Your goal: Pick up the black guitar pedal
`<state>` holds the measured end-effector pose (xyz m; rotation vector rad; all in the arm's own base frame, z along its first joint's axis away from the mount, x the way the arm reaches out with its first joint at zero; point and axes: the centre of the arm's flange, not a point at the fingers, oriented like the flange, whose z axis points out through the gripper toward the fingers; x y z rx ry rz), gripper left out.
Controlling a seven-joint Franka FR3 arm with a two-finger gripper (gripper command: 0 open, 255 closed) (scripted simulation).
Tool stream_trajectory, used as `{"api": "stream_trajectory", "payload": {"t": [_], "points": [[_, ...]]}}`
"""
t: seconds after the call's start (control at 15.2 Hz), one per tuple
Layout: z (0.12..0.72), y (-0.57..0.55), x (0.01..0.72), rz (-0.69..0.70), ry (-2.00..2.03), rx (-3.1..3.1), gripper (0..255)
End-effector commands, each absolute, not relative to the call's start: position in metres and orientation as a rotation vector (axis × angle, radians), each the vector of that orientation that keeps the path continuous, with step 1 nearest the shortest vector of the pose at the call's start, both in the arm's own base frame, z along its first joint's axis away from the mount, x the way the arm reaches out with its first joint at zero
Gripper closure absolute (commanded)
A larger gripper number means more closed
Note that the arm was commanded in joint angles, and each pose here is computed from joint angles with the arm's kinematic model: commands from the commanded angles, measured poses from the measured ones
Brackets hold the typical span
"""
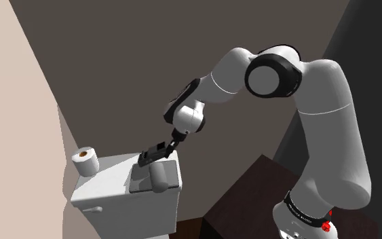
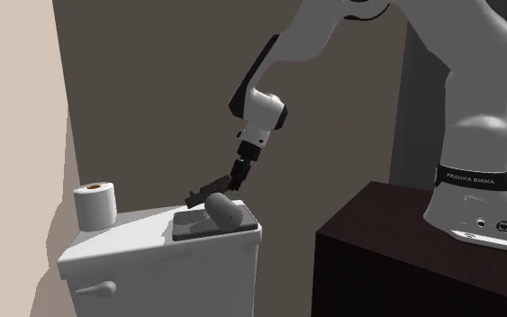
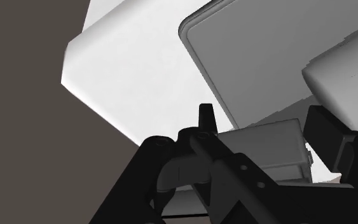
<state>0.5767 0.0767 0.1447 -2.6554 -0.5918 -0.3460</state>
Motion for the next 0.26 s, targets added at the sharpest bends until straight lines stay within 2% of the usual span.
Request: {"api": "stream_trajectory", "payload": {"t": [0.0,0.2], "points": [[0.1571,0.0774,0.5759,-0.346,-0.592,-2.655,255],[0.1631,0.0774,0.5758,-0.346,-0.592,-2.655,255]]}}
